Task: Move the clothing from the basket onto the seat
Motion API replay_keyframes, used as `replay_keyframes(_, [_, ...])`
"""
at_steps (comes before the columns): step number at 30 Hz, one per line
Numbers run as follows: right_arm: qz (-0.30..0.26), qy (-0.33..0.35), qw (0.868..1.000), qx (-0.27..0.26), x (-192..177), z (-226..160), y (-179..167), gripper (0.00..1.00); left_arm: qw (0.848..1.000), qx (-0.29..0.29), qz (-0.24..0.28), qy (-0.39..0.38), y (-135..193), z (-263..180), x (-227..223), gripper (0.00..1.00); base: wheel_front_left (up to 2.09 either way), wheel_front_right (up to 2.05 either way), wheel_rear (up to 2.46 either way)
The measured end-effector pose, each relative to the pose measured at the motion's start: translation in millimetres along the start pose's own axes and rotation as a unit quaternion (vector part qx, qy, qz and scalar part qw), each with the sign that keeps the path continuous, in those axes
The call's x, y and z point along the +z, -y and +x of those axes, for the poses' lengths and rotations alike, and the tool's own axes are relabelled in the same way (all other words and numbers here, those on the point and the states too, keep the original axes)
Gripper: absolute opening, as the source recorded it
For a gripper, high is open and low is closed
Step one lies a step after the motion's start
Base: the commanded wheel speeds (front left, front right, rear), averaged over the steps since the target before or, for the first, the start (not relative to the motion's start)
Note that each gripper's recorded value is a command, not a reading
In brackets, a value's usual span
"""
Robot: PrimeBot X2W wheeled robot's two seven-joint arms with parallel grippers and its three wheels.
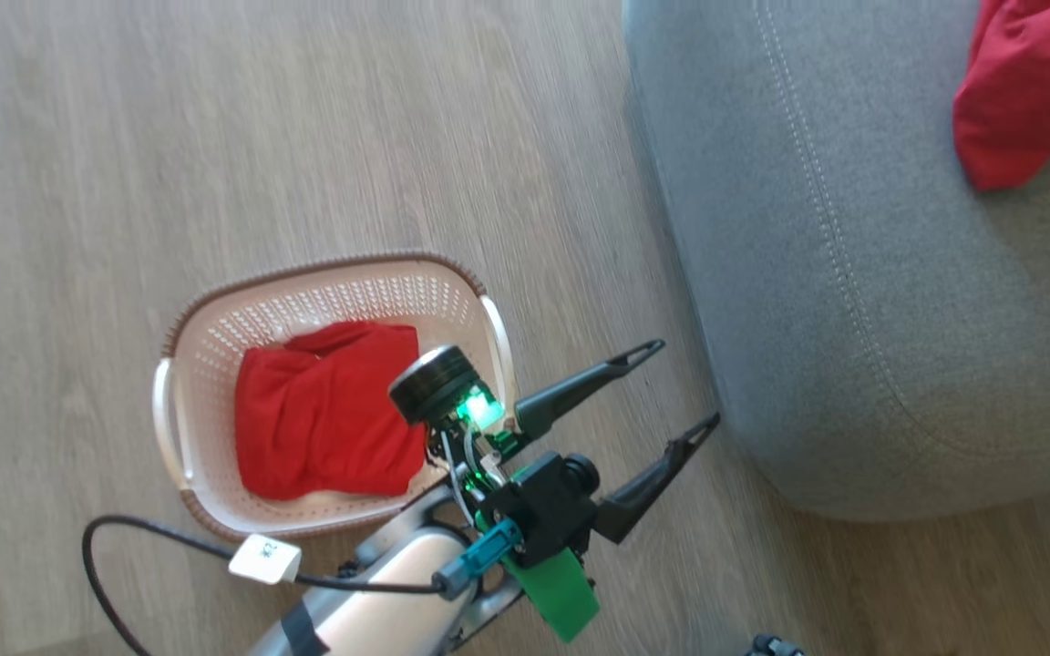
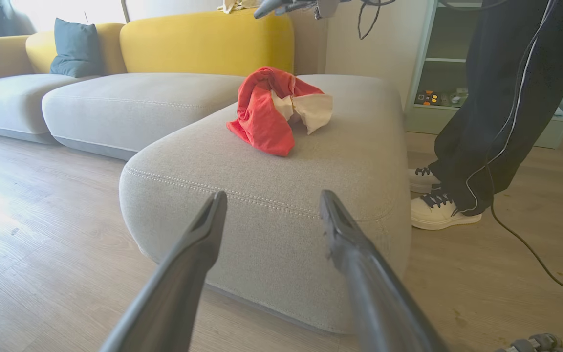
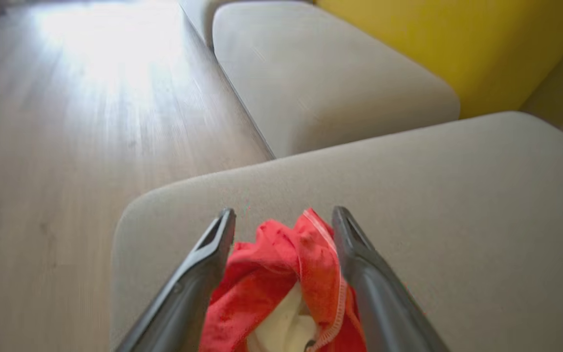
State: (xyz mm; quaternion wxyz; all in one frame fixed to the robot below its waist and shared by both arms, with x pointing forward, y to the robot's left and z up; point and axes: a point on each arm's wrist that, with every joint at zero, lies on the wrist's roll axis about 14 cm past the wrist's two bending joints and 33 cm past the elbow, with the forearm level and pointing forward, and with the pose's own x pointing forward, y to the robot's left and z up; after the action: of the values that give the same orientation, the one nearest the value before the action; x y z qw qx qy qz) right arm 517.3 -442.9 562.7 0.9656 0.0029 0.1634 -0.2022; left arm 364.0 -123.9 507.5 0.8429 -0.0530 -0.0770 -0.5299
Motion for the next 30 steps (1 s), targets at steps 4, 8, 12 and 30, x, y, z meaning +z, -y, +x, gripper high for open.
replay_keyframes(4, [-0.009, 0.123, 0.991, 0.048, 56, -20, -21, 1.0, 1.0, 0.02, 0.004, 0.008, 2, -5, 15, 1.0, 0.0, 0.0, 0.0])
replay_keyframes(8, [-0.008, 0.185, 0.979, 0.091, 80, -43, -40, 1.0, 0.999, 0.046, 0.015, 0.015, -2, -15, 29, 1.0, 0.0, 0.0, 0.0])
replay_keyframes(12, [-0.008, 0.219, 0.968, 0.124, 87, -63, -53, 1.0, 0.996, 0.077, 0.031, 0.028, -8, -25, 47, 1.0, 0.0, 0.0, 0.0])
replay_keyframes(30, [0.053, 0.272, 0.883, 0.379, 31, -171, -215, 1.0, 0.926, 0.368, 0.087, 0.012, -84, -151, 75, 1.0, 0.0, 0.0, 0.0])
